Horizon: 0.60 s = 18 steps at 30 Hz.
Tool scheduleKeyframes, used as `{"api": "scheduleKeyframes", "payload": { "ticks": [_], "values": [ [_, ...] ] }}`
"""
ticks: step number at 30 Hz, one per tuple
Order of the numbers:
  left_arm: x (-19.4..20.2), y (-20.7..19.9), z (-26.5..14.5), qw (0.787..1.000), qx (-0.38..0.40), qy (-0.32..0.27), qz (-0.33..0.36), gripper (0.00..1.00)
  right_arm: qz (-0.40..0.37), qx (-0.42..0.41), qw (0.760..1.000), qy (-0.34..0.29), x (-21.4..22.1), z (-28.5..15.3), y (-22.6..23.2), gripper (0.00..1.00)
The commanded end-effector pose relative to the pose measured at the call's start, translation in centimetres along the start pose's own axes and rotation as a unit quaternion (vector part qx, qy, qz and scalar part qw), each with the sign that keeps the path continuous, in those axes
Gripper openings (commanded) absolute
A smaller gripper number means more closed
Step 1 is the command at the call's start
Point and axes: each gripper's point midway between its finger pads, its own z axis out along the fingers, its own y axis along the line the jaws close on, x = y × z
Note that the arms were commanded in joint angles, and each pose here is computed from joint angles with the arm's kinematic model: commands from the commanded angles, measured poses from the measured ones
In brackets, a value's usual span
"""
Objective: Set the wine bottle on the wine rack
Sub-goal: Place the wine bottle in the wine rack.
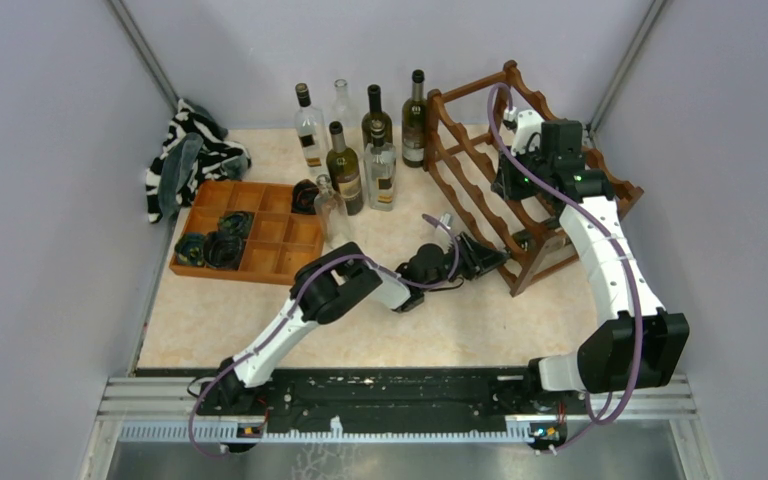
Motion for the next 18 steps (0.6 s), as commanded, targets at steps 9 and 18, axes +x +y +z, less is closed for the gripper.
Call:
{"api": "scheduleKeyframes", "payload": {
  "ticks": [9, 18],
  "values": [
    [-1.0, -0.9, 0.5, 0.980, -0.043, 0.001, 0.196, 0.00, 0.006, -0.053, 0.999, -0.007, -0.2, 0.1, 2.7, 0.21],
    [-0.9, 0.3, 0.9, 0.942, -0.082, -0.009, 0.326, 0.04, 0.005, -0.050, 0.999, -0.004, -0.2, 0.2, 2.6, 0.21]
  ]
}}
